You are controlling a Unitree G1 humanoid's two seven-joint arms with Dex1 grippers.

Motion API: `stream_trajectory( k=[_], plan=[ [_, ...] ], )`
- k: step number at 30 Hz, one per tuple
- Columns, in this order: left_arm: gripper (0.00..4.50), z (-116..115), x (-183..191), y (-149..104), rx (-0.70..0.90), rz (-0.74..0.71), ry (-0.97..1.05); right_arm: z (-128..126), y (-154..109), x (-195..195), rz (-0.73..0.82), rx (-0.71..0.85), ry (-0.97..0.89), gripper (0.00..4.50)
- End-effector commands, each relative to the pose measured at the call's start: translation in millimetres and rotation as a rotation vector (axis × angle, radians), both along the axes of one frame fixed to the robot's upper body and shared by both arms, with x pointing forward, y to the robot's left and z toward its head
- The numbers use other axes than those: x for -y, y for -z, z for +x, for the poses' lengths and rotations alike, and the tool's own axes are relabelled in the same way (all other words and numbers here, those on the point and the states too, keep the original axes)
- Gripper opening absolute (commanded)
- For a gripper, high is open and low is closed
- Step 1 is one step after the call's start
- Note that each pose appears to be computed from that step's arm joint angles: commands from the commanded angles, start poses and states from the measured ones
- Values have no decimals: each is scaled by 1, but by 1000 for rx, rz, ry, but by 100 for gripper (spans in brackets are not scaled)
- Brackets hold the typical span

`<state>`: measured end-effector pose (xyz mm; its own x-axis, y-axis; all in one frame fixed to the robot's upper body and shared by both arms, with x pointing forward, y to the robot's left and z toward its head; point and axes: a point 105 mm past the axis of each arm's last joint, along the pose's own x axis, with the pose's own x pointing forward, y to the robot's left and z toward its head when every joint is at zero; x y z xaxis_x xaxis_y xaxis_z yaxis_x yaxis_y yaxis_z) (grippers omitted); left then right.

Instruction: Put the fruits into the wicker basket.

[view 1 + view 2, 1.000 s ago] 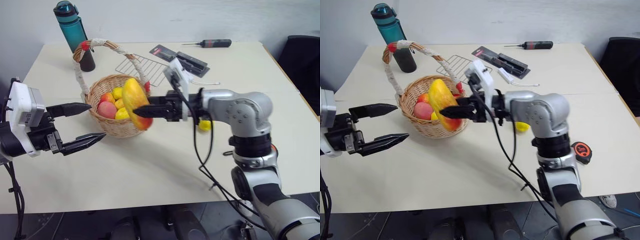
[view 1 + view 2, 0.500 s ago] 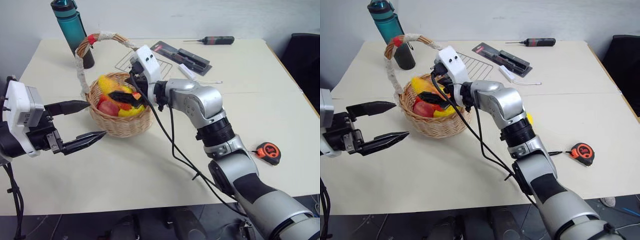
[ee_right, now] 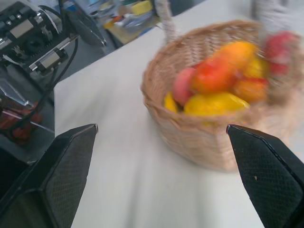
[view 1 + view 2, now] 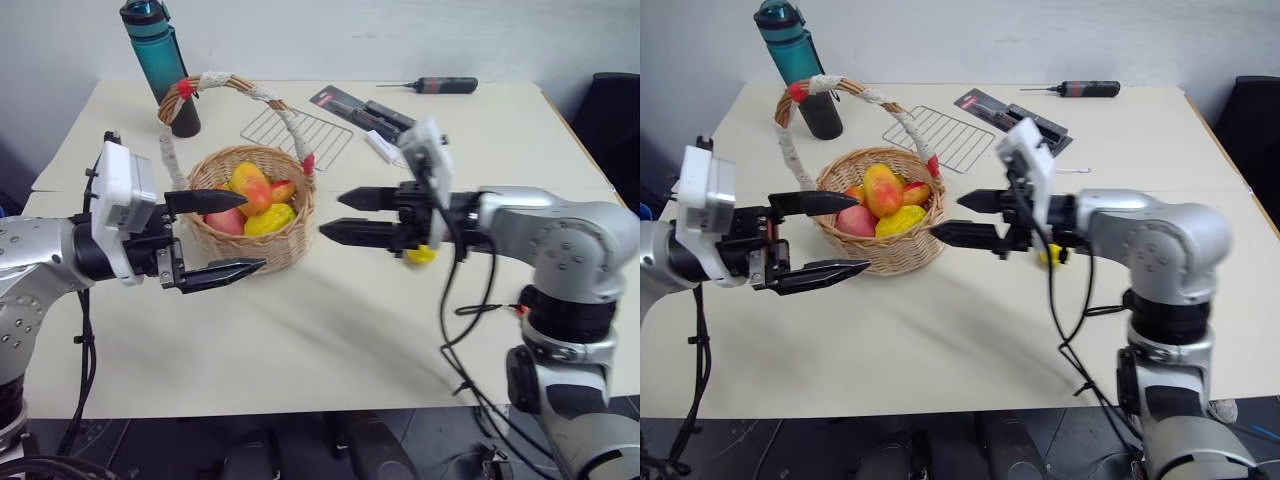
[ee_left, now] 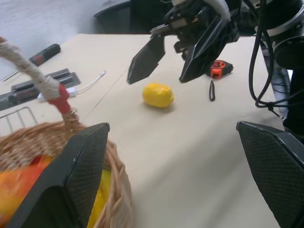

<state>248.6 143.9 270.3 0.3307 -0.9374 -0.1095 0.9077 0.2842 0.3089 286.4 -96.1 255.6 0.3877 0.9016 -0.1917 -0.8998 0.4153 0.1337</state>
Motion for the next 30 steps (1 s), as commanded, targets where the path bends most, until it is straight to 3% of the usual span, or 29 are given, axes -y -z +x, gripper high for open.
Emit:
stream_trajectory(
  k=[1,6,10,23,30],
  plan=[
    [450,-1,2,-6,34,9,43,-20,-5,68,-33,5,180,449],
    [450,0,5,-4,29,18,73,-24,18,139,-103,-46,482,449],
    [450,1,6,-4,29,18,86,-18,32,156,-117,-54,587,449],
    [450,-6,23,-8,55,4,121,72,77,125,-29,-175,791,449],
    [450,-6,21,-9,65,8,93,96,90,97,32,-273,769,449]
  ],
)
